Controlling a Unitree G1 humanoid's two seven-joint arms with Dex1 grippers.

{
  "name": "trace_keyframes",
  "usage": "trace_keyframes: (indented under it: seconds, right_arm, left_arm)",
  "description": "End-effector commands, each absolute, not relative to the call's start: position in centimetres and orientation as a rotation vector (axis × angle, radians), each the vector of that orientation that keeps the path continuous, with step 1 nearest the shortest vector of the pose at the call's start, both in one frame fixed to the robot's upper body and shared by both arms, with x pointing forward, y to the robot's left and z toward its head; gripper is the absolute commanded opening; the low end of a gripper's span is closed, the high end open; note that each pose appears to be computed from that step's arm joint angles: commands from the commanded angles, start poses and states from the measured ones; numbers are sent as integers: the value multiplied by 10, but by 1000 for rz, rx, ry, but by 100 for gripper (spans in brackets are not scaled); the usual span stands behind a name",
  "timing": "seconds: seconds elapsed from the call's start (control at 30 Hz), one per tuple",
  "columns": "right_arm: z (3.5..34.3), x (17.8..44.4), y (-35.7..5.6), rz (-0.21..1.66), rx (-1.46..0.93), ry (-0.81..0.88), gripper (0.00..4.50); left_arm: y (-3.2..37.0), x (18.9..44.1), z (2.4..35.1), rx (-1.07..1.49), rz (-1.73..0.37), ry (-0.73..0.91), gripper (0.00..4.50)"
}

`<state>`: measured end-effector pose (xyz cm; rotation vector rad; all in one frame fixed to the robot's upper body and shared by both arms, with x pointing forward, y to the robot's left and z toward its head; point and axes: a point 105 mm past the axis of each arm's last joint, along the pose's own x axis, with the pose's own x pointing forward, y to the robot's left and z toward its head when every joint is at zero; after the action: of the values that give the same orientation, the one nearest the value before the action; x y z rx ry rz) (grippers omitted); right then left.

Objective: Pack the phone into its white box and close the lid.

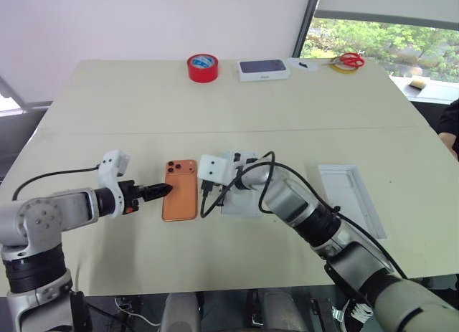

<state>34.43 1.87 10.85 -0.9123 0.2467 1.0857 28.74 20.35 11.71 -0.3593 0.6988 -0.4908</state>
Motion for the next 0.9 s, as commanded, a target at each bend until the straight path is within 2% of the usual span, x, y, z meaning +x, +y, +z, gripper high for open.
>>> trace_keyframes:
  seconds: [0.03,0.43,0.9]
  right_arm:
    - [112,338,28,1137,-967,213,0]
    - [110,326,31,1183,-965,189,0]
    - [105,324,29,1176,-953,194,0]
  left_arm:
    - [189,281,104,-389,-537,765,447]
    - [147,276,101,-453,-671,762,447]
    - [131,273,106,-498,-730,753,447]
